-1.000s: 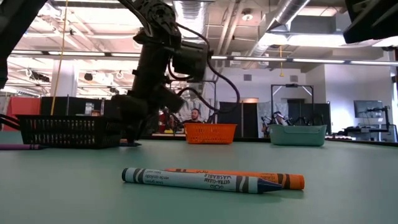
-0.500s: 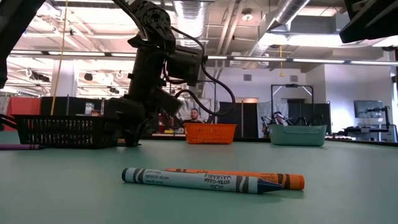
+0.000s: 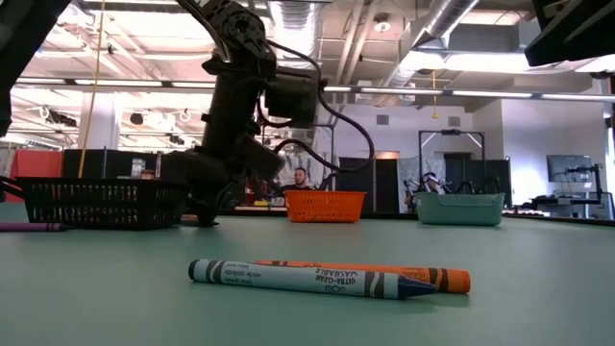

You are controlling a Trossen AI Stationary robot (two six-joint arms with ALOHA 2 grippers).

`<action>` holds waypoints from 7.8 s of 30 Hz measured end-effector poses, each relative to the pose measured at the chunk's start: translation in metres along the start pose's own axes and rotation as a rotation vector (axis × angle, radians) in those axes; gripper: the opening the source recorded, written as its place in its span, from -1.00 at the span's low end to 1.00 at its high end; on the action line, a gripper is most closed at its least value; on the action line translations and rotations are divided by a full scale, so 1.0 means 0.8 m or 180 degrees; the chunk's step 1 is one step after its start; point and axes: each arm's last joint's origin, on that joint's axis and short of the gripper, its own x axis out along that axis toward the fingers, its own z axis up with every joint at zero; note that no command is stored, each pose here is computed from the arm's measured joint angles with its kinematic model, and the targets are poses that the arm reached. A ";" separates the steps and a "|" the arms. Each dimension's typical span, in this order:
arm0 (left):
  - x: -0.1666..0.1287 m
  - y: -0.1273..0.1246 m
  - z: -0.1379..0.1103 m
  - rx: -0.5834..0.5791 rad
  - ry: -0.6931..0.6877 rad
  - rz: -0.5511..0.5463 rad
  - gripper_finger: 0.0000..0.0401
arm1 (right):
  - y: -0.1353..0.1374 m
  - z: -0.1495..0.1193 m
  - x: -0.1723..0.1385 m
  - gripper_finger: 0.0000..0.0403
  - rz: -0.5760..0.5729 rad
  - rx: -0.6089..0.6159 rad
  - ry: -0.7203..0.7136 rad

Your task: Sort crayons

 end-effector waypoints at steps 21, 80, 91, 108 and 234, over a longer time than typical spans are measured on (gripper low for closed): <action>-0.154 0.022 0.035 -0.0057 -0.2889 -0.0407 -0.96 | -0.005 -0.004 0.002 -0.47 -0.0132 0.0151 0.0098; -0.096 -0.110 -0.122 -0.0156 -0.5722 -0.0053 -0.96 | -0.223 0.054 0.165 -0.61 -0.0080 0.0380 -0.1109; -0.092 -0.111 -0.122 -0.0206 -0.5566 -0.0169 -0.80 | -0.230 0.060 0.142 -0.95 -0.0053 0.0241 -0.0902; -0.075 -0.092 -0.163 -0.1133 -0.4092 0.0307 -0.27 | -0.328 0.000 0.020 -0.97 -0.0813 0.0546 0.1291; -0.085 -0.148 -0.173 -0.1167 -0.4169 -0.0733 -0.27 | 0.046 -0.064 -0.007 -0.57 -0.0448 0.3344 0.3804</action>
